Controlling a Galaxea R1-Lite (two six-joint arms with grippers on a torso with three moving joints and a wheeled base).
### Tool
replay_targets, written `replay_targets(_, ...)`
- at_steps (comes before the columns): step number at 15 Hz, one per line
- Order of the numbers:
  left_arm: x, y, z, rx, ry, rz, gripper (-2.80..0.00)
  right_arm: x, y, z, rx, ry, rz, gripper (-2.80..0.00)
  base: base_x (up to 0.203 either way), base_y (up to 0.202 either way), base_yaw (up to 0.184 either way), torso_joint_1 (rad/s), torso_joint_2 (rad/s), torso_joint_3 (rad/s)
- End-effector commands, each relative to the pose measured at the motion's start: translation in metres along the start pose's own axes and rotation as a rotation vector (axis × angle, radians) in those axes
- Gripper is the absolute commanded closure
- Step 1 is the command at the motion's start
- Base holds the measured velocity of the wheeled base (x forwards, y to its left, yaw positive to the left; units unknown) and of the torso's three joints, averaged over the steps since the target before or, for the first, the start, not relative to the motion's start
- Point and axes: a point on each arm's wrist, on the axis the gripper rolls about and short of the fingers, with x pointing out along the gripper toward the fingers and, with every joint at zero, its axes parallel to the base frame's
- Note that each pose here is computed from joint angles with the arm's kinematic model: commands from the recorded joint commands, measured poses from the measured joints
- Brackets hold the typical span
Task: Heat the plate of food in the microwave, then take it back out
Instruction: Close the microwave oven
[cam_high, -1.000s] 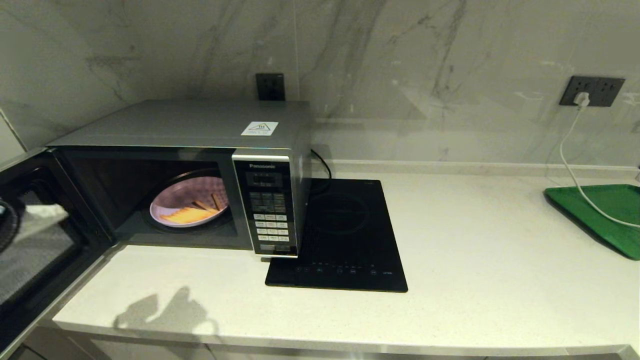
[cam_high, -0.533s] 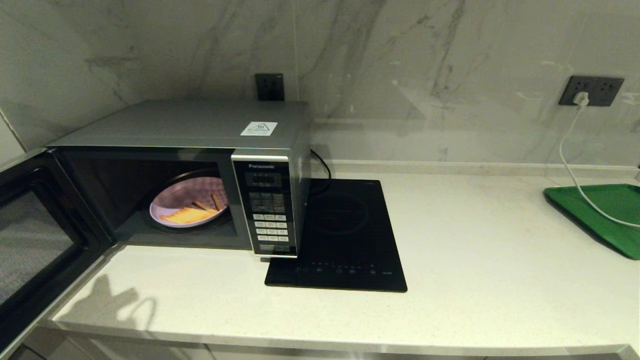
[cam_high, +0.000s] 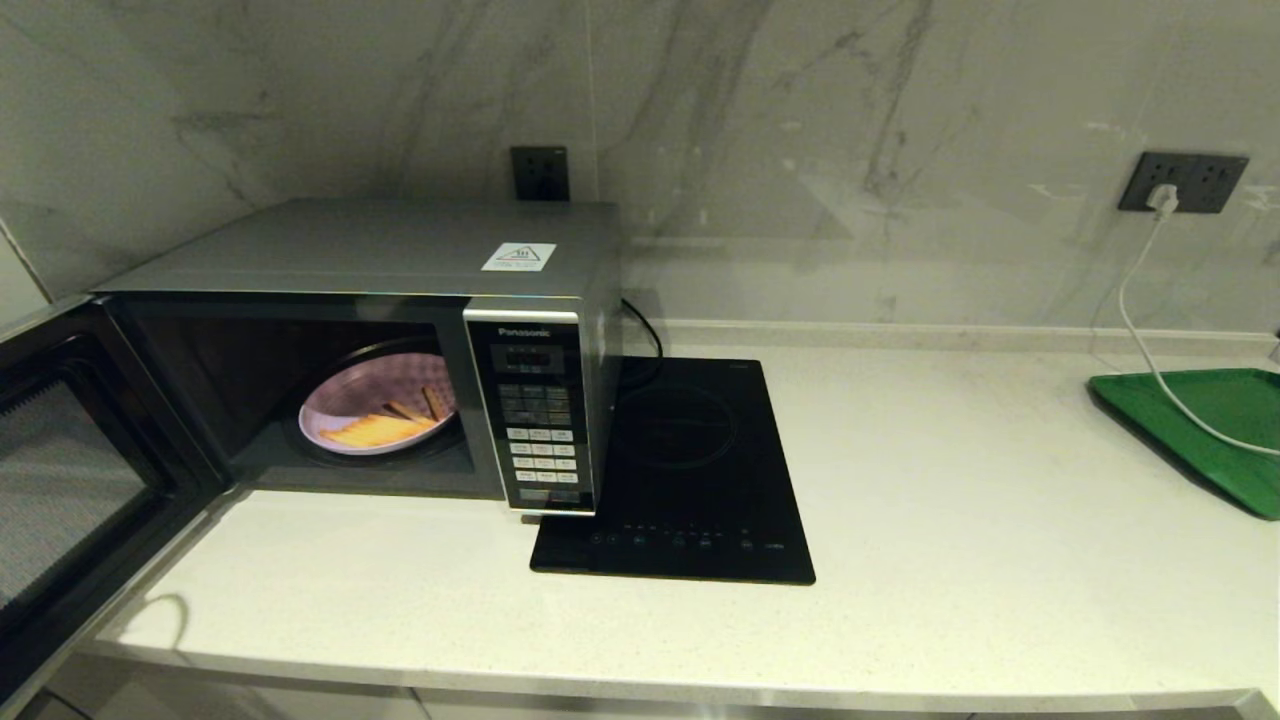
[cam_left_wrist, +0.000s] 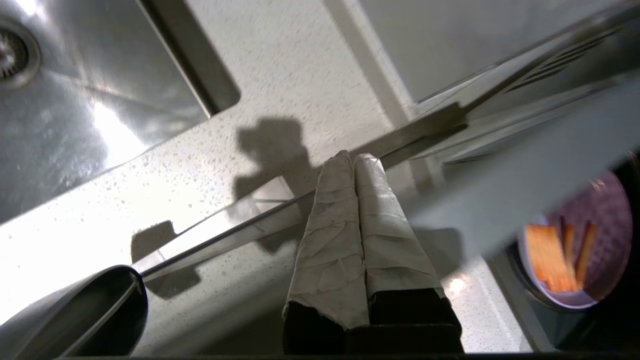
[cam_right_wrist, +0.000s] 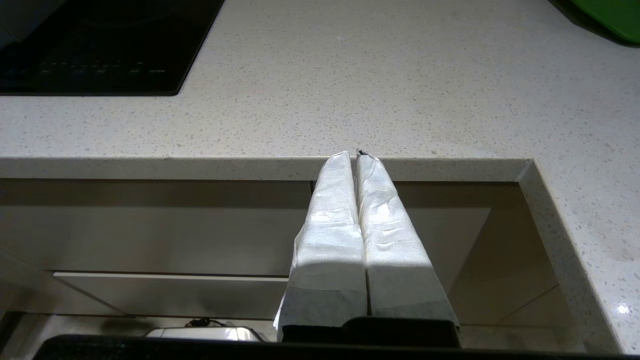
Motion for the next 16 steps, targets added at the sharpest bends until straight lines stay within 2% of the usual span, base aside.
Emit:
replay_targets(1,0.023,0.007,0.0,-0.021,0.058,0.014,0.0,0.0,0.0,0.0,0.001,0.001,0.0,0.0,0.0,0.0,0.0,0.0,0.0,0.0)
replay_targets(4,0.019,0.006,-0.006,-0.029,0.104,-0.008,0.0,0.0,0.0,0.0,0.001,0.001,0.0,0.0,0.0,0.0,0.0,0.0,0.0,0.0)
replay_targets(6,0.008,0.0,-0.016,-0.035,0.17,-0.069,0.0,0.0,0.0,0.0,0.001,0.001,0.0,0.0,0.0,0.0,0.0,0.0,0.0,0.0)
replay_targets(8,0.004,-0.008,-0.026,-0.02,0.205,-0.088,0.0,0.0,0.0,0.0,0.001,0.001,0.0,0.0,0.0,0.0,0.0,0.0,0.0,0.0)
replay_targets(11,-0.009,-0.024,-0.045,0.024,0.234,-0.124,0.0,0.0,0.0,0.0,0.001,0.001,0.0,0.0,0.0,0.0,0.0,0.0,0.0,0.0)
replay_targets(16,-0.051,-0.07,-0.105,0.139,0.316,-0.247,0.0,0.0,0.0,0.0,0.001,0.001,0.001,0.0,0.0,0.0,0.0,0.0,0.0,0.0)
